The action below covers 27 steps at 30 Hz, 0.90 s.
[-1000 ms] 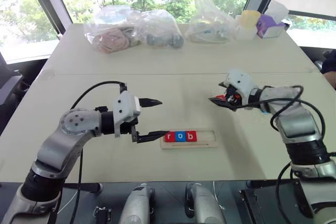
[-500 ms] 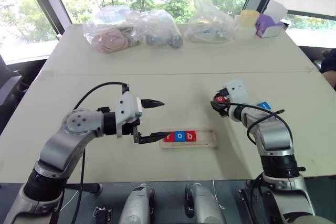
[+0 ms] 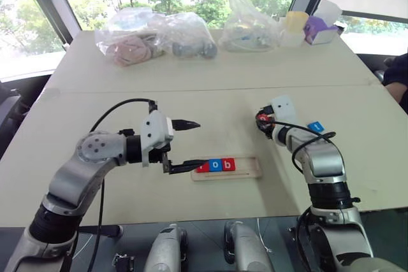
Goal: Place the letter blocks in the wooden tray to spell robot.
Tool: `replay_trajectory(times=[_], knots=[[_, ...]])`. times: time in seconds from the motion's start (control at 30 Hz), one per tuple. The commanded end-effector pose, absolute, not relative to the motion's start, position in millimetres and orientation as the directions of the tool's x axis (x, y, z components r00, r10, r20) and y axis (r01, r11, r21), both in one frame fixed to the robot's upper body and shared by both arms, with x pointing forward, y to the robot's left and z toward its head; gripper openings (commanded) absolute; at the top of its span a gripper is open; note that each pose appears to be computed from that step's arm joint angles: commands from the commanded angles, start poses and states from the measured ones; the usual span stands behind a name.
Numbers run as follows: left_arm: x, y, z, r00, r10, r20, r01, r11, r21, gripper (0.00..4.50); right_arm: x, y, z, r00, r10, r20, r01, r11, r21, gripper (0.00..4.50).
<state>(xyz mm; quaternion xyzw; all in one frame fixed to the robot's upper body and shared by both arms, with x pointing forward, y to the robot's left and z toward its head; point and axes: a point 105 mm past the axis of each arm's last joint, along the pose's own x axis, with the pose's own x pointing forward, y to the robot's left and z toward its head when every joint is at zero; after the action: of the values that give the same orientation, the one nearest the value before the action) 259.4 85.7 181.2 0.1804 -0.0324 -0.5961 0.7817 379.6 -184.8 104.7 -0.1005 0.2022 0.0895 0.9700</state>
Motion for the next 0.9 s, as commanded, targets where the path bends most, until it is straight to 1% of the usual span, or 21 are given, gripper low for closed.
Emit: replay_trajectory(times=[0.03, 0.13, 0.23, 0.3, 0.37, 0.47, 0.53, 0.63, 0.73, 0.9], knots=[[257, 83, 189, 0.281, -0.949, -0.145, 0.911, 0.216, 0.352, 4.5, 378, -187, 112, 0.908, 0.129, -0.398, -0.211, 0.962, -0.171, 1.14], [256, 83, 188, 0.277, -0.95, -0.143, 0.912, 0.213, 0.35, 4.5, 371, -196, 124, 0.925, 0.093, -0.367, -0.182, 0.96, -0.214, 1.14], [256, 82, 187, 0.273, -0.951, -0.143, 0.915, 0.211, 0.345, 4.5, 333, -211, 137, 0.933, 0.053, -0.356, -0.141, 0.964, -0.224, 1.14], [256, 83, 185, 0.271, -0.952, -0.145, 0.916, 0.209, 0.341, 4.5, 305, -219, 134, 0.925, -0.011, -0.379, -0.081, 0.971, -0.225, 1.14], [256, 83, 183, 0.268, -0.952, -0.146, 0.919, 0.207, 0.337, 4.5, 278, -220, 129, 0.91, -0.059, -0.41, -0.021, 0.982, -0.19, 1.14], [256, 81, 182, 0.259, -0.955, -0.144, 0.922, 0.2, 0.331, 4.5, 251, -215, 124, 0.898, -0.09, -0.431, 0.014, 0.984, -0.177, 1.14], [256, 80, 181, 0.249, -0.958, -0.143, 0.925, 0.191, 0.327, 4.5, 242, -213, 117, 0.883, -0.103, -0.458, 0.027, 0.985, -0.17, 1.14], [256, 79, 180, 0.241, -0.96, -0.143, 0.927, 0.184, 0.326, 4.5, 236, -213, 111, 0.872, -0.127, -0.473, 0.05, 0.984, -0.172, 1.14], [258, 78, 180, 0.236, -0.961, -0.142, 0.927, 0.179, 0.328, 4.5, 236, -211, 103, 0.853, -0.139, -0.504, 0.093, 0.989, -0.114, 1.14], [258, 79, 180, 0.233, -0.962, -0.144, 0.927, 0.175, 0.332, 4.5, 241, -208, 99, 0.849, -0.128, -0.513, 0.096, 0.991, -0.089, 1.14]])
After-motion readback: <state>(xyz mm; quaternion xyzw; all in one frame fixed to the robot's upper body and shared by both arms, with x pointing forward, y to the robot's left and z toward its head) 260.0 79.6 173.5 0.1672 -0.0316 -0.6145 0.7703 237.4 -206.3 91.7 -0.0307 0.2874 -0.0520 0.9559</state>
